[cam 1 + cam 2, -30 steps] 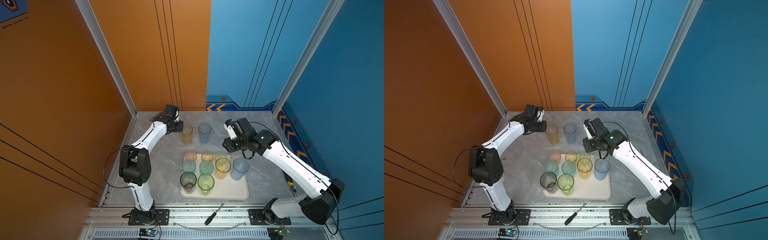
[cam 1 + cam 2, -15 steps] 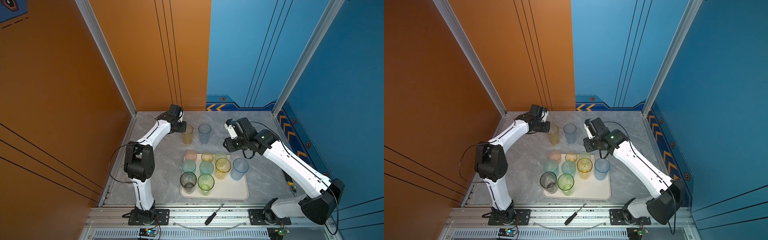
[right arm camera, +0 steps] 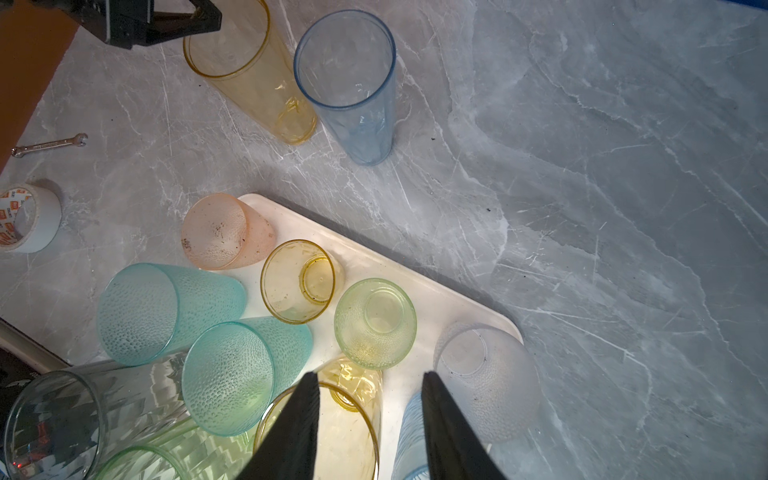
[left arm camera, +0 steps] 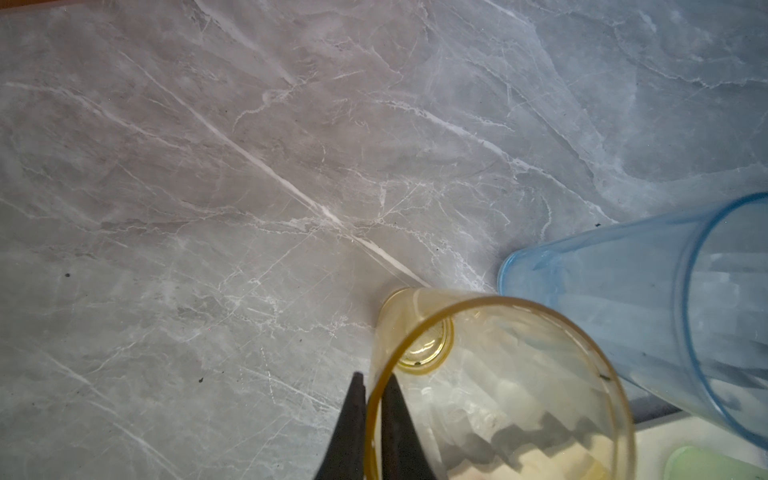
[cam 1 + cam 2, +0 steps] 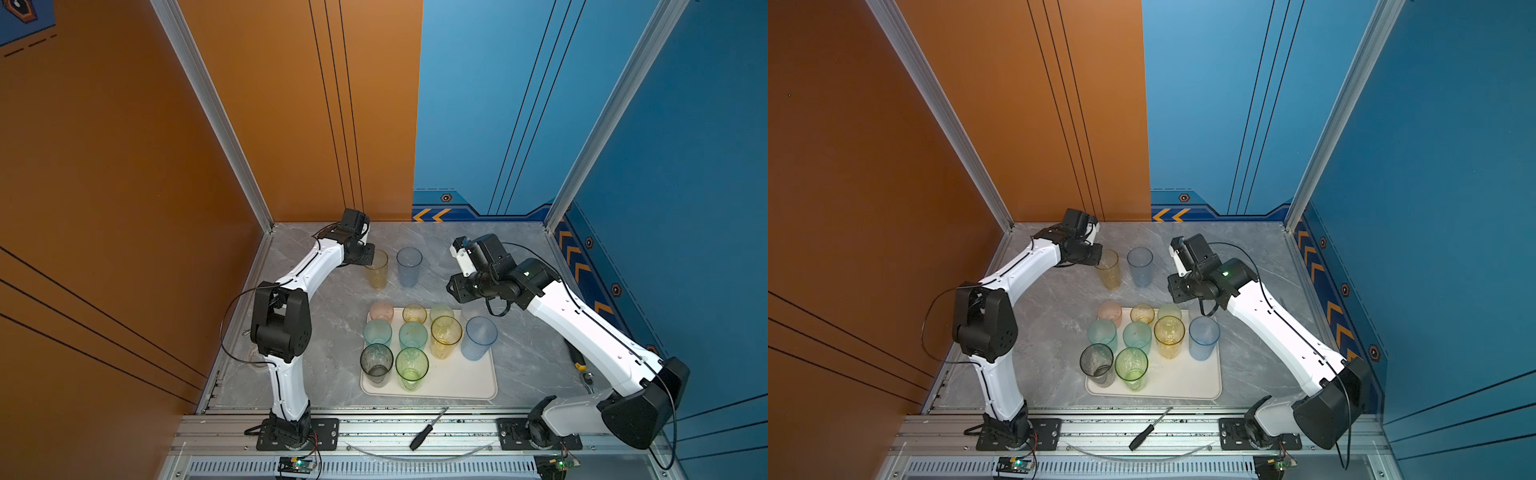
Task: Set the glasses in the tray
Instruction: 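Lower left gripper around the rim of the yellow cup beyond the tray, then close left gripper on the yellow cup and lift it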
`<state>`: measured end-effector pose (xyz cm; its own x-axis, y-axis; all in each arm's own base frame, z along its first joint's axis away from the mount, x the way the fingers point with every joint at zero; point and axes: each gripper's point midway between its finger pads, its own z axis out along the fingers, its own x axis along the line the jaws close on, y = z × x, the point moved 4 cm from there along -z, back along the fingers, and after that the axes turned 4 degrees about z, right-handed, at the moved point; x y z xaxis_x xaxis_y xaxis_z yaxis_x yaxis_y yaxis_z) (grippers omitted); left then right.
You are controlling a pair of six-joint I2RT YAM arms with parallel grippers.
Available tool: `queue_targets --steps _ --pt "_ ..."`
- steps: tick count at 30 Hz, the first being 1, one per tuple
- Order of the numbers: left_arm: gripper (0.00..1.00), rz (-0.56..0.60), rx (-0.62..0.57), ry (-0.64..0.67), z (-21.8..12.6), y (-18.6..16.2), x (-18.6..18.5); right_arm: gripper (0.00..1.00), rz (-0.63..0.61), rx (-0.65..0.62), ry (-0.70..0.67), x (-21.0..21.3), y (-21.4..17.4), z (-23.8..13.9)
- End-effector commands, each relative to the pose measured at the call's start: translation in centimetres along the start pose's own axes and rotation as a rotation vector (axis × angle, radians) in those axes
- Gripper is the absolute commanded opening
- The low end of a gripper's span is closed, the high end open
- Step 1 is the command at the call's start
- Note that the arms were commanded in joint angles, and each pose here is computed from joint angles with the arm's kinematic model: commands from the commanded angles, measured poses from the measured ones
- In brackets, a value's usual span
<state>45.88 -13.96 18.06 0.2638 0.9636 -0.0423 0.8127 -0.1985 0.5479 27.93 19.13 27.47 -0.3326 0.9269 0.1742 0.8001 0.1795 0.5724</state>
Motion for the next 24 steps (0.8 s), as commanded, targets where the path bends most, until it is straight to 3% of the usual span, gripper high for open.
queue_targets --steps 1,8,16,24 --pt "0.07 0.02 0.017 0.03 -0.1 0.0 0.1 0.4 0.001 -0.017 0.017 0.0 0.1 -0.3" --pt "0.06 0.045 -0.073 0.07 -4.2 1.0 0.2 0.4 0.037 -0.042 -0.002 -1.1 -0.4 -0.4" --pt "0.06 0.073 -0.29 0.09 -14.6 2.2 -0.4 0.4 0.13 -0.123 -0.035 -3.6 -0.7 -0.9" --pt "0.07 0.161 -0.438 -0.111 -24.5 0.2 -5.1 0.4 0.249 -0.207 -0.043 -6.2 -0.7 -2.3"
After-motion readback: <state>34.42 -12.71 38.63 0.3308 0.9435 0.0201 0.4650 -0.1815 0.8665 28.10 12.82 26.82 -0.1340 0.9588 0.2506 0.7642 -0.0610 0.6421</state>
